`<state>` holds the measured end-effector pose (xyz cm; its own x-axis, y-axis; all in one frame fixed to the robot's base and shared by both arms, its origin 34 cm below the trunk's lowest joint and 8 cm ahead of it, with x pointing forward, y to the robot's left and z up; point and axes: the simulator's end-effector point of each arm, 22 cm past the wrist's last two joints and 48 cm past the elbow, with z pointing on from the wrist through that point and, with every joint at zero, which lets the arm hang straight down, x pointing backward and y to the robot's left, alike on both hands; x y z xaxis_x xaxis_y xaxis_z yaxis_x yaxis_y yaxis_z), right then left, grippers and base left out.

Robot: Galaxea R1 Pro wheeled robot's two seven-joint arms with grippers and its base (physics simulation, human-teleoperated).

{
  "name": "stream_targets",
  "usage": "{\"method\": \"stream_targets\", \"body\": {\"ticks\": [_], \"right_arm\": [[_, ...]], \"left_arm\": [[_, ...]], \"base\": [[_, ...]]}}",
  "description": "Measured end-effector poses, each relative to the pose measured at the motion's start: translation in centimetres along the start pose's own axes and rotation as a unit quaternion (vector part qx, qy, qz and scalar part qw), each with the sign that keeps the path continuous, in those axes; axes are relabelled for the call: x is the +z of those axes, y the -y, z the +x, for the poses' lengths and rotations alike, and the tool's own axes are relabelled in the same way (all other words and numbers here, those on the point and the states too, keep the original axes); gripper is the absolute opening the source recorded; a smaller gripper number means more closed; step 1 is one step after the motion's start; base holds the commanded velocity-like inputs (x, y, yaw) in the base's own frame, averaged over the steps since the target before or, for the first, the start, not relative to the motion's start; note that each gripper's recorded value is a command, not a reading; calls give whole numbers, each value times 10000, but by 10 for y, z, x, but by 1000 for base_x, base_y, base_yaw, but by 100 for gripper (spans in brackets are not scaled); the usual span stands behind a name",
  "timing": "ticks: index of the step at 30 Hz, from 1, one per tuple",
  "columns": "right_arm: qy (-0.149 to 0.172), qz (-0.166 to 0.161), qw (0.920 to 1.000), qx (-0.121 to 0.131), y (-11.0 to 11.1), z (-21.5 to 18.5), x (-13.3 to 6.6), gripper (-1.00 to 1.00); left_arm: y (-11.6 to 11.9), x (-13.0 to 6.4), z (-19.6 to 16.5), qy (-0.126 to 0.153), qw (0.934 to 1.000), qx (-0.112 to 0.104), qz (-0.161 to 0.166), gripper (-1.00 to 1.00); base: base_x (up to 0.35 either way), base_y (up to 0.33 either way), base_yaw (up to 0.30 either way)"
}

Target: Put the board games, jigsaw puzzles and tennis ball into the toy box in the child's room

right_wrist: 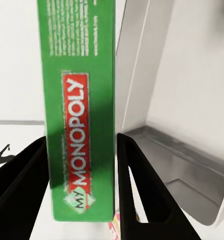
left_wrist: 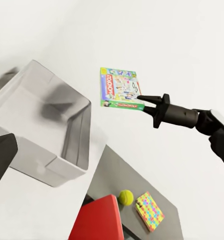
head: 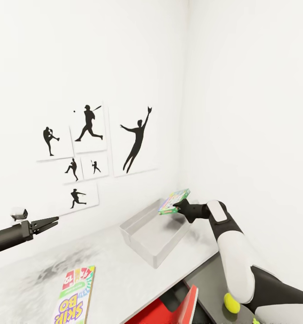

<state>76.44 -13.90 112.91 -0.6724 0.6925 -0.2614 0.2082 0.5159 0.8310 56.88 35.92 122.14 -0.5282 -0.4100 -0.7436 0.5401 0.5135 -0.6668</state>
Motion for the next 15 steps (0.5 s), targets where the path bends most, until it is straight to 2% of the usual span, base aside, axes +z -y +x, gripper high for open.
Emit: {"method": "stream_targets", "body": {"ticks": [9,15], "right_arm": [[-38,-29,10000,-12,-8,8,11,-100],[83,-121,9998,-96,-28,-7,10,-100]], "left_arm": [[-6,2,3,-28,10000,-57,-24,100],[-10,4,5,-47,9999,-94,-45,100]], "base": [[0,0,0],[0,0,0]]}}
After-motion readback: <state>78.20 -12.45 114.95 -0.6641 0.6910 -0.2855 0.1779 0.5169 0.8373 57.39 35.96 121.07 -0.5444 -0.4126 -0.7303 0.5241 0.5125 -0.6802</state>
